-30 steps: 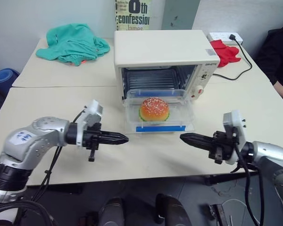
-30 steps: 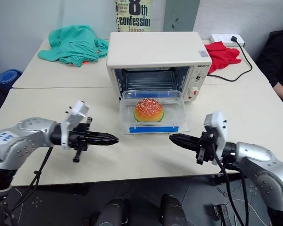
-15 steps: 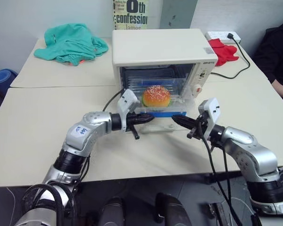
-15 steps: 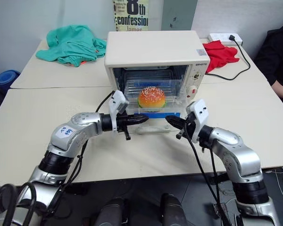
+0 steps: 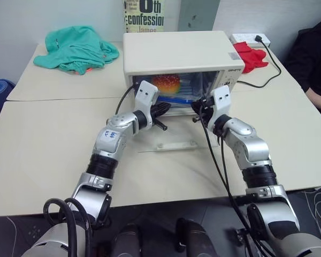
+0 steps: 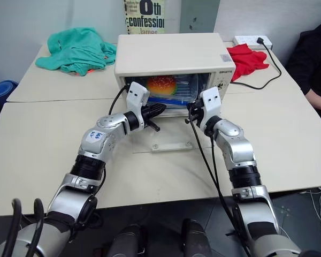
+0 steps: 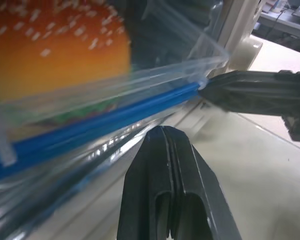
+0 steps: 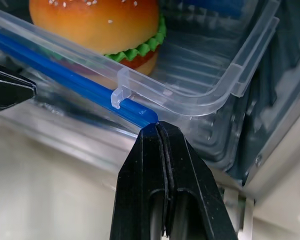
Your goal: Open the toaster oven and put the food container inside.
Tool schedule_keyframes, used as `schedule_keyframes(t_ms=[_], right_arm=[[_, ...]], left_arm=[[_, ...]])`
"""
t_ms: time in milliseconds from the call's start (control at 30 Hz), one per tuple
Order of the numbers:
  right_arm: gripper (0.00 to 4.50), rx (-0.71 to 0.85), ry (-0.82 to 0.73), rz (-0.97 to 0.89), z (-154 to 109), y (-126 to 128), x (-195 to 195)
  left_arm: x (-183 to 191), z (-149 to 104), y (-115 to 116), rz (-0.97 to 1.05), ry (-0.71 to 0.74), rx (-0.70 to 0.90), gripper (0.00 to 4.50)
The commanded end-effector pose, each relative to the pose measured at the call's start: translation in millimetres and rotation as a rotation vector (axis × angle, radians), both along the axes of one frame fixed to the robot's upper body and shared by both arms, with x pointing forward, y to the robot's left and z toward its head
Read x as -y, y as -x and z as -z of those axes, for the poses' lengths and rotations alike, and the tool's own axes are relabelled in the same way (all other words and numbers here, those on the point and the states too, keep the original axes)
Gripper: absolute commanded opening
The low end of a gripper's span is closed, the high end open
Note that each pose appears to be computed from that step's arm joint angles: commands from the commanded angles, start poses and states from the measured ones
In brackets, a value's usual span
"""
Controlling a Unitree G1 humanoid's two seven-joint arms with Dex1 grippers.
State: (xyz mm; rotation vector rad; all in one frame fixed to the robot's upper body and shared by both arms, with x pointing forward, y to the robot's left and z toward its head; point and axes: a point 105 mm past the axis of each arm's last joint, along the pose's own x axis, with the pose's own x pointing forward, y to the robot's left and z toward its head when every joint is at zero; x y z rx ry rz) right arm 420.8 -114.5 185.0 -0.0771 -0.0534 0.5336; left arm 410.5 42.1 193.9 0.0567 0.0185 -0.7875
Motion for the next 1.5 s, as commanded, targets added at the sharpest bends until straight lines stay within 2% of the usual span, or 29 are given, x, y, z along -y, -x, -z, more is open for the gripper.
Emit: schedule_keyframes(t_ms=[33, 100, 267, 367, 567, 667, 767, 800, 967, 1133, 1300, 1400, 1500], right_arm=[[0.01, 0.074, -0.029, -0.005, -21, 1, 3], [0.01, 0.085, -0.021, -0.024, -23, 8, 6], [0.01, 0.087, -0.032, -0.093, -33, 49, 20], [0.0, 0.036, -0.045, -0.095, -29, 77, 35], [0.0, -0.183, -0.02, -0.063, 20, 136, 55], [0.0, -0.259, -0.03, -0.029, 45, 146, 54], [0.0, -0.295, -0.053, -0.011, 65, 143, 48], [0.0, -0.3, -0.065, 0.0, 69, 140, 47], [0.0, -0.271, -0.085, 0.042, 79, 115, 43], [0.0, -0.168, -0.093, 0.019, 48, 100, 40], [0.0, -0.048, -0.014, -0.126, -25, 119, 49], [0.0, -0.06, 0.055, -0.135, -43, 127, 71], [0.6, -0.101, 0.054, -0.166, -67, 145, 109]], left_arm=[[-3, -20, -1, 0.001, 0.043, 0.042, 0.0], [-11, -25, 7, 0.047, 0.059, 0.026, 0.0], [-57, -44, 54, 0.218, 0.007, 0.047, 0.0], [-95, -52, 75, 0.238, -0.061, 0.056, 0.6], [-147, -66, 125, 0.328, -0.231, 0.03, 2.46], [-158, -67, 132, 0.332, -0.287, 0.029, 3.4], [-160, -74, 130, 0.321, -0.273, 0.062, 4.3], [-159, -75, 128, 0.316, -0.272, 0.074, 4.46], [-149, -80, 123, 0.32, -0.287, 0.114, 4.46], [-146, -83, 120, 0.325, -0.281, 0.114, 4.46], [-153, -83, 115, 0.308, -0.282, 0.109, 4.46], [-156, -82, 114, 0.307, -0.287, 0.11, 4.46], [-162, -85, 115, 0.306, -0.306, 0.117, 4.5]])
